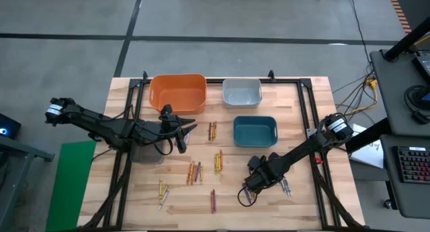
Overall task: Sort crayons
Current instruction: Put the violet crayon into the gray bin
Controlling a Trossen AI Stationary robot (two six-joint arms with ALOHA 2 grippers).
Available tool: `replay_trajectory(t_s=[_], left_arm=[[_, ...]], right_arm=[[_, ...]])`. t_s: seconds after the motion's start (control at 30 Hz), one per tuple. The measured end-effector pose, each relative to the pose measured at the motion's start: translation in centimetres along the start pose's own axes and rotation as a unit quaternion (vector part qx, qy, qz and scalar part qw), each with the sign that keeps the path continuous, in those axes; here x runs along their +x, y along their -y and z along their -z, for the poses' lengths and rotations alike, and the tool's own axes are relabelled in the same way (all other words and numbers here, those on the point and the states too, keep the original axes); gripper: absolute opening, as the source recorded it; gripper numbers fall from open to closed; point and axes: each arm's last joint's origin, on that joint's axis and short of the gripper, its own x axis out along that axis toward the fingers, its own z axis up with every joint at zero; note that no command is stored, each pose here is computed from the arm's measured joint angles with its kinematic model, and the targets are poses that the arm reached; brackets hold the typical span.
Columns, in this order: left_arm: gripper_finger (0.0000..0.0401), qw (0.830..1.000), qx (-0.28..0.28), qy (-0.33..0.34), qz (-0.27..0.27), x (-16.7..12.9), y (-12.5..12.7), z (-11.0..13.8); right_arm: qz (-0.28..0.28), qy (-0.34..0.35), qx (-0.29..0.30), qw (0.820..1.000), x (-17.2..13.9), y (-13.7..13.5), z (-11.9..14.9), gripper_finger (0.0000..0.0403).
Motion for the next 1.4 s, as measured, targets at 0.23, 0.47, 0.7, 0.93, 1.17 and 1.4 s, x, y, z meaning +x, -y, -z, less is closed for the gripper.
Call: replay_trajectory(t_s=[0.23, 0.47, 0.7, 0.93, 1.17, 1.4], left_arm=[[0.0075, 1.0, 0.0, 0.0, 0.0, 0.0, 0.0, 0.0], [0.0075, 1.0, 0.0, 0.0, 0.0, 0.0, 0.0, 0.0], [0.0075, 1.0, 0.0, 0.0, 0.0, 0.0, 0.0, 0.0], [0.0075, 1.0, -0.004, 0.005, 0.001, 0.0, 0.0, -0.1], [0.0075, 1.0, -0.006, 0.007, 0.001, 0.0, 0.0, -0.2], [0.0075, 0.999, -0.001, 0.038, 0.005, 0.0, 0.1, -0.9]], right_arm=[[-0.002, 0.003, -0.001, 1.0, 0.0, -0.1, 0.0, 0.0019], [-0.011, 0.008, -0.006, 1.0, -0.8, 0.0, -0.1, 0.001], [-0.073, 0.06, -0.014, 0.995, -4.0, 0.0, -0.5, 0.0008], [-0.136, 0.169, -0.036, 0.975, -7.2, 0.1, -1.2, 0.0008], [-0.174, 0.305, -0.074, 0.933, -10.1, 0.1, -2.5, 0.0008], [-0.171, 0.433, -0.131, 0.875, -12.2, 0.3, -6.1, 0.0008]])
